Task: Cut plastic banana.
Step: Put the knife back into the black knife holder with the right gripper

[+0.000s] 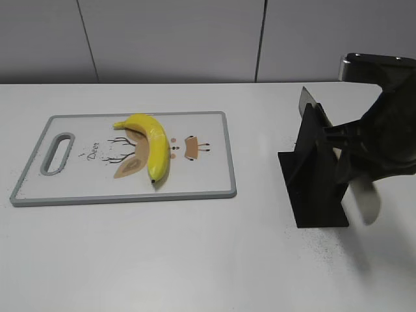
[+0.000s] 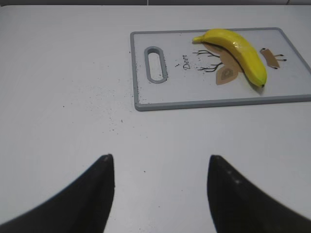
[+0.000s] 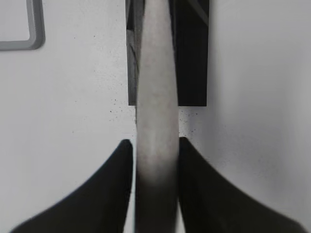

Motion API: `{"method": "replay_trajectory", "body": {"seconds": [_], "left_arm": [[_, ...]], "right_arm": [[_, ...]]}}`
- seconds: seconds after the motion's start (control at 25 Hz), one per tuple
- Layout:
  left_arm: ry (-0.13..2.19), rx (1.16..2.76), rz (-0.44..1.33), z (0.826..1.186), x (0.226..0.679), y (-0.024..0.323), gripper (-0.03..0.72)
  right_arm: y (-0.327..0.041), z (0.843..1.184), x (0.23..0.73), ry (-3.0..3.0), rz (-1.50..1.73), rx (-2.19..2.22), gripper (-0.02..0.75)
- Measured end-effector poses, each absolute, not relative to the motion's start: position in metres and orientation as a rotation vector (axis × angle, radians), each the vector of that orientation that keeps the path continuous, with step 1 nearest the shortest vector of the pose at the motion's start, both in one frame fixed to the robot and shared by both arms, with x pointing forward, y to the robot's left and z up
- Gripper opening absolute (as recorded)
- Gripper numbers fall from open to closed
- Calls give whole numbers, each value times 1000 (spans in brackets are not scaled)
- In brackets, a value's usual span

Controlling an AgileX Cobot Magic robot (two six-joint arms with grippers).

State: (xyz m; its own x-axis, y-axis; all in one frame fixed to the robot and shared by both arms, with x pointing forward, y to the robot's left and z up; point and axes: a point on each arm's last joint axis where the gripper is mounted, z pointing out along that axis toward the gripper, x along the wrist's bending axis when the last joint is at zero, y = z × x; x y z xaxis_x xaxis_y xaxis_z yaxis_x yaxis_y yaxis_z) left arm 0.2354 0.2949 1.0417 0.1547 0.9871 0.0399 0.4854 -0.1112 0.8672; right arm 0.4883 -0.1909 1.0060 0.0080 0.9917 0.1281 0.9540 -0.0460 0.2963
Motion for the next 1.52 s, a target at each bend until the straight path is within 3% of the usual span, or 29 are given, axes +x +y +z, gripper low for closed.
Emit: {"method": "replay_trajectory", "body": {"seconds": [0.16, 0.24, 0.56, 0.88, 1.2, 1.52], "left_arm": [[1423, 1703, 870, 1042, 235, 295, 589], [1423, 1703, 870, 1042, 235, 295, 589], [1423, 1703, 870, 1042, 235, 295, 589], [1423, 1703, 870, 1042, 235, 295, 589], [1423, 1703, 870, 1042, 235, 295, 589], [1423, 1703, 870, 1042, 235, 295, 589]], "right_arm": [[-191, 1005, 486, 2092, 426, 2159, 577], [-191, 1006, 484, 2109, 426, 2154, 625], [-196, 1049, 468, 2150, 631, 1959, 638], [-224, 1113, 397, 2229, 874, 1488, 624], [-263, 1094, 315, 2122, 971, 1354, 588], [-285, 1077, 265, 2011, 1087, 1276, 585]]}}
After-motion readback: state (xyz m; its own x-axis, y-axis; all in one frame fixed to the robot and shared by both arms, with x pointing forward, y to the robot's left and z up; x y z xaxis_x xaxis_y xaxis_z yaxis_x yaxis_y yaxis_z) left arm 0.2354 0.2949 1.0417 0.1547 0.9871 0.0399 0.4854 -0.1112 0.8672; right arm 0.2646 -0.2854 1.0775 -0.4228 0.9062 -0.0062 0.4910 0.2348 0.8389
